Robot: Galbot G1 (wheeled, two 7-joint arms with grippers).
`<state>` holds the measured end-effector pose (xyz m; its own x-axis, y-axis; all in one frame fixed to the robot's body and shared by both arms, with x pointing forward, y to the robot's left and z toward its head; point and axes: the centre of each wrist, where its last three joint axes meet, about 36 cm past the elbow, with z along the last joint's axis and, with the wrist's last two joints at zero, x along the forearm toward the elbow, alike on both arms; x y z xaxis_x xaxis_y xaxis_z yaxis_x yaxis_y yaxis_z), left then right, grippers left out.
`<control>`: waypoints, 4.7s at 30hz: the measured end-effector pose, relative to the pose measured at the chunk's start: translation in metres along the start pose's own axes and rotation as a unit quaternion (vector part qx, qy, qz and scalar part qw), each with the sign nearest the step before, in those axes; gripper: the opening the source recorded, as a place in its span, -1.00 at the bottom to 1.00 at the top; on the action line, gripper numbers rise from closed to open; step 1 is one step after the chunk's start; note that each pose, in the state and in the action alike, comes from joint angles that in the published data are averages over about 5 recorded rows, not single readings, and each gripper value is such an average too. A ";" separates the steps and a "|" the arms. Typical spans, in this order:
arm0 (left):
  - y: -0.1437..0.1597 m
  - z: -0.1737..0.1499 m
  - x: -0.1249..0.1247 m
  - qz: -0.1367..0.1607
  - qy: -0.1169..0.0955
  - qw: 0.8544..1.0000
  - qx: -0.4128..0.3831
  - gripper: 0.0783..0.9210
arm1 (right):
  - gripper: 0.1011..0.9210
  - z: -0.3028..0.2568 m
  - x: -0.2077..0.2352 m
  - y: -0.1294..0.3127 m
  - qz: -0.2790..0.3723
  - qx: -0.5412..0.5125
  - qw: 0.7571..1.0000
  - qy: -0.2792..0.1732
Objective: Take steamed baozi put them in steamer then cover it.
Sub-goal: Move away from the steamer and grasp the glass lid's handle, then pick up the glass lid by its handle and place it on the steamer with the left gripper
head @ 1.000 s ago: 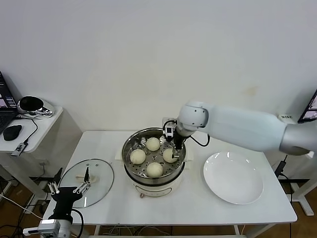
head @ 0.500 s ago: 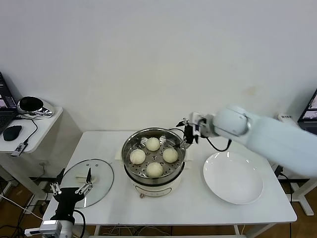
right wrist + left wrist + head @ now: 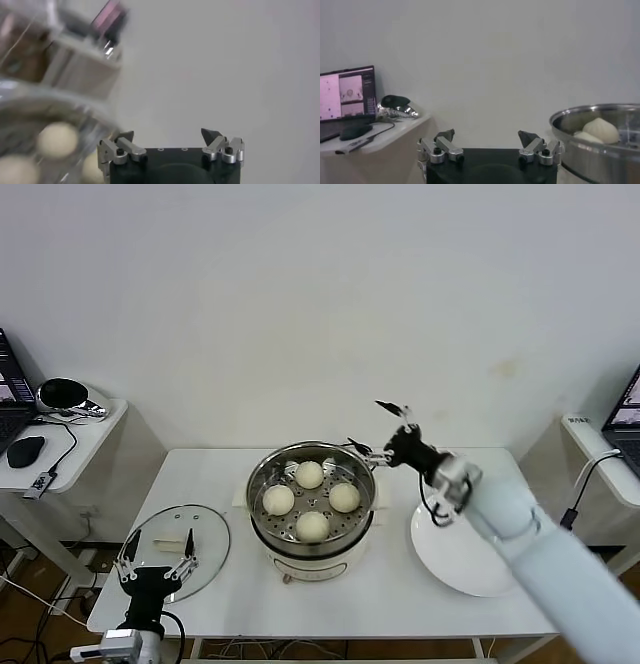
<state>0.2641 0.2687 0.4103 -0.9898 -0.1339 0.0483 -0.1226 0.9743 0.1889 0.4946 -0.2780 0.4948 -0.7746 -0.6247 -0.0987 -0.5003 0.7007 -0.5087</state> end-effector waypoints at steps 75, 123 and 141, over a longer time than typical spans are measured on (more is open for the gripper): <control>0.114 0.133 -0.139 0.126 -0.050 0.705 -0.696 0.77 | 0.76 0.047 0.296 0.088 0.489 -0.034 0.855 0.169; 0.126 0.170 -0.163 0.083 -0.026 0.768 -0.635 -0.83 | 0.76 0.049 0.297 0.087 0.475 -0.038 0.861 0.175; 0.118 0.040 -0.122 -0.043 -0.008 0.788 -0.614 -0.83 | 0.76 0.046 0.279 0.099 0.443 -0.044 0.880 0.168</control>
<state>0.3676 0.4072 0.3871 -0.9836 -0.1782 -0.0281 -0.0378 0.0510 0.9980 0.2469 -0.3983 0.3771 -0.9388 0.3068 -0.1567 0.3407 0.8942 -0.2904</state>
